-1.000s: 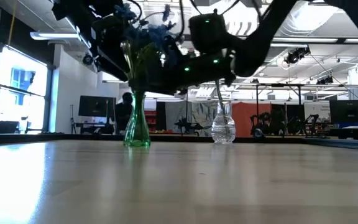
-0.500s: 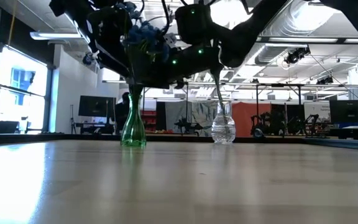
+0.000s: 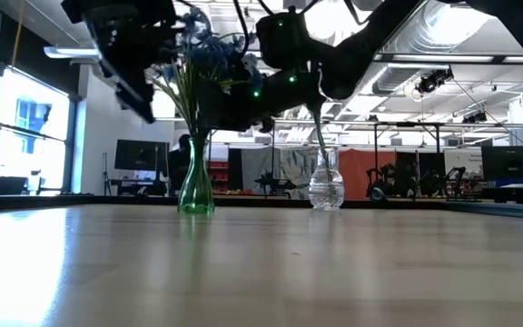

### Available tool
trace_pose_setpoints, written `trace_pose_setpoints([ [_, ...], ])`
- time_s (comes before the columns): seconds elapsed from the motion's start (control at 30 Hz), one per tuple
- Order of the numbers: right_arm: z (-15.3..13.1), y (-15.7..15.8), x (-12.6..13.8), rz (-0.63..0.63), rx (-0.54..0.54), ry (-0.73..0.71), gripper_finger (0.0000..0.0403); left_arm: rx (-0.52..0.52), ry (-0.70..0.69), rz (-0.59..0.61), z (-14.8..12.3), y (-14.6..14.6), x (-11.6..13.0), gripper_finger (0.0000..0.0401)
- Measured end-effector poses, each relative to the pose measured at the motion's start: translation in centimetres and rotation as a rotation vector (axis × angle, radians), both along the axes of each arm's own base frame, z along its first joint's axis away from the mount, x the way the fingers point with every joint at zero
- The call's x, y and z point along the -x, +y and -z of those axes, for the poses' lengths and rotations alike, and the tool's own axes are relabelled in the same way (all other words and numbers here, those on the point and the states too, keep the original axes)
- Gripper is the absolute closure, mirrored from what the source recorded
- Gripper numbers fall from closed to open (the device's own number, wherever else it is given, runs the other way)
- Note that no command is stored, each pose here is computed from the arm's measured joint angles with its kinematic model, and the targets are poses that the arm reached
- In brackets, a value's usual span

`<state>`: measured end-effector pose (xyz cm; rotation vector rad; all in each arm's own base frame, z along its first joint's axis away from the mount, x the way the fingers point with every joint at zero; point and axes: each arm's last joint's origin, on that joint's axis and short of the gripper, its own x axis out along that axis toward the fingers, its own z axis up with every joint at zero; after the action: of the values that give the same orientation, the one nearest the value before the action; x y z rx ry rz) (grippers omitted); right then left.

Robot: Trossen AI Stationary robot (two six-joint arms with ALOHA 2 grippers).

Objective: Sort flowers into vase by color
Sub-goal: Adjust the green vase

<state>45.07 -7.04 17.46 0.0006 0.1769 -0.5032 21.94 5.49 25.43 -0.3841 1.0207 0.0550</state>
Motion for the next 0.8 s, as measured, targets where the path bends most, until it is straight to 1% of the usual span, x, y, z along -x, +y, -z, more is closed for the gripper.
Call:
trace_pose_setpoints([
  [0.1,0.1,-0.3,0.1,0.006,-0.004,0.006,0.039,0.025,0.103,-0.022,0.4,-0.2,0.8,0.0172],
  [0.2,0.1,-0.3,0.1,0.008,-0.002,0.01,0.0398,0.052,0.173,-0.054,0.7,-0.3,1.4,0.0172],
  [0.3,0.1,-0.3,0.1,0.009,-0.004,0.01,0.0394,0.068,0.203,-0.073,0.6,-0.5,1.9,0.0172],
  [0.37,0.1,-0.3,0.1,0.009,-0.004,0.01,0.0394,0.069,0.199,-0.077,0.3,-0.6,2.2,0.0172],
  [0.5,0.1,-0.3,0.1,0.009,-0.004,0.011,0.0399,0.055,0.147,-0.078,-1.3,-0.7,2.8,0.0172],
  [0.8,0.2,-0.6,0.1,0.018,-0.022,0.01,0.0399,-0.024,-0.111,-0.065,-7.9,-1.1,4.1,0.0172],
])
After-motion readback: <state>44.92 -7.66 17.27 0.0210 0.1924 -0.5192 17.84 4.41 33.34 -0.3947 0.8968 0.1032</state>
